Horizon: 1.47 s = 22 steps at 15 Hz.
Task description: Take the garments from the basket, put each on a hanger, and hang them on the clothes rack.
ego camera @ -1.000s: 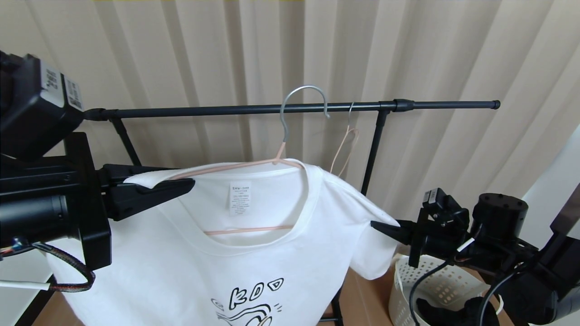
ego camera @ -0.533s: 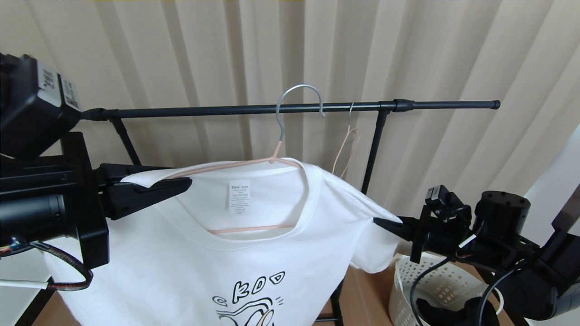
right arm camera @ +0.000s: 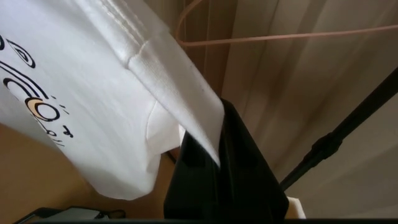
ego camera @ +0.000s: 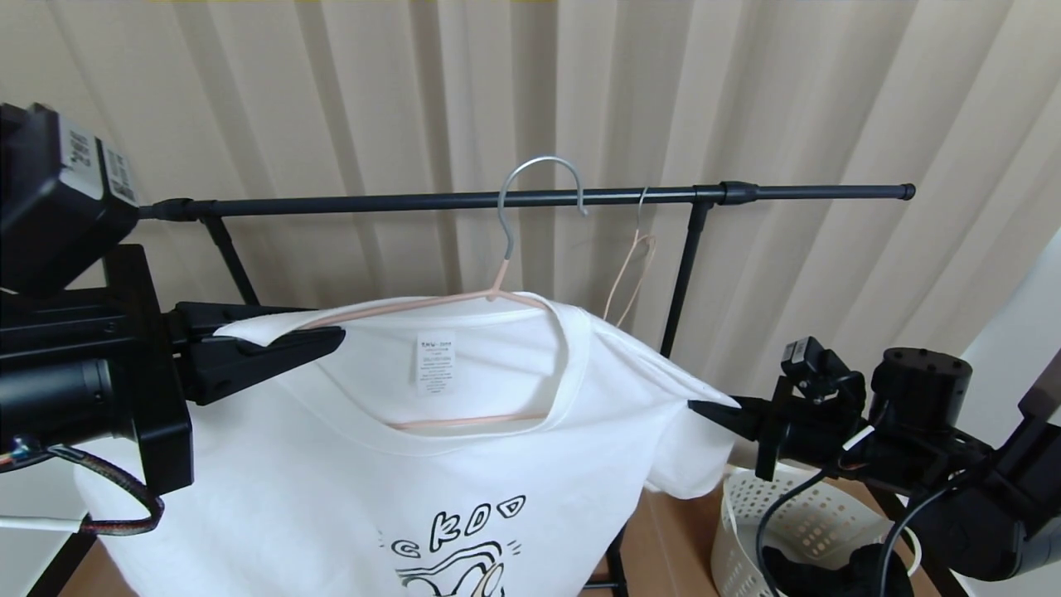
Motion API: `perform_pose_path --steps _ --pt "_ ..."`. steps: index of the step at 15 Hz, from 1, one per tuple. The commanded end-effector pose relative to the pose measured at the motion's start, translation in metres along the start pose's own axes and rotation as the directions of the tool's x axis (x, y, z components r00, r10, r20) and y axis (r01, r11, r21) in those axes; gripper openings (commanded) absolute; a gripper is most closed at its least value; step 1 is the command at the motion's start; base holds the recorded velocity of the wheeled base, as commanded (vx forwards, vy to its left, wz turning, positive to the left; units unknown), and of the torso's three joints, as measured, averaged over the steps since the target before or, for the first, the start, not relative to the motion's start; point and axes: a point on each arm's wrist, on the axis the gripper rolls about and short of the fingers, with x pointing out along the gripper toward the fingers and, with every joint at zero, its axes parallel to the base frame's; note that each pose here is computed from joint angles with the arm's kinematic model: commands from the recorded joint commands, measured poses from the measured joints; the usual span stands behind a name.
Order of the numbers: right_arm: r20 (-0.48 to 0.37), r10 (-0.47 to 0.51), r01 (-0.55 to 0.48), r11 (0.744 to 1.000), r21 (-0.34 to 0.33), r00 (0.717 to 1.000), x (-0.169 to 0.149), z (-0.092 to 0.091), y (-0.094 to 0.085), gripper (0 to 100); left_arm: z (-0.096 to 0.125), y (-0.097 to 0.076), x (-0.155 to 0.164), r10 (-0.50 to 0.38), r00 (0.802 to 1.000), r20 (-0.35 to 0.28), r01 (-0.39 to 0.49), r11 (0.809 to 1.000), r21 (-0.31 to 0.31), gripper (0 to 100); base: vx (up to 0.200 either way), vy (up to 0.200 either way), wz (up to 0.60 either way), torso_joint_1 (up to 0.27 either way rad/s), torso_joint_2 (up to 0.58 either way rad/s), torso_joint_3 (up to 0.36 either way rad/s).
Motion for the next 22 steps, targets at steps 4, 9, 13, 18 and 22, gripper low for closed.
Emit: perform_pose_path --steps 4,9,13,18,22 --pt "0.026 0.033 -0.032 0.999 -0.034 0.999 -0.004 0.010 0.016 100 -0.004 -0.001 0.003 -0.004 1.000 -0.018 0.004 1.000 -0.009 0 0.000 0.000 0.00 0.000 0.00 0.000" --pt "0.060 0.029 -0.025 0.998 -0.065 0.998 -0.011 0.023 0.021 100 -0.010 0.006 0.001 0.040 0.998 -0.047 -0.042 0.998 -0.051 0 0.000 0.000 0.00 0.000 0.00 0.000" --pt "0.061 0.028 -0.024 0.998 -0.066 0.998 -0.010 0.024 0.020 100 -0.018 0.015 0.006 0.072 0.993 -0.093 -0.079 0.994 -0.074 0 0.000 0.000 0.00 0.000 0.00 0.000" --pt "0.060 0.026 -0.022 0.998 -0.065 0.998 -0.009 0.023 0.019 100 -0.029 0.025 0.014 0.096 0.984 -0.150 -0.112 0.989 -0.099 0 0.000 0.000 0.00 0.000 0.00 0.000" --pt "0.059 0.025 -0.021 0.998 -0.063 0.998 -0.009 0.023 0.018 100 -0.039 0.031 0.024 0.089 0.976 -0.198 -0.114 0.987 -0.117 0 0.000 0.000 0.00 0.000 0.00 0.000"
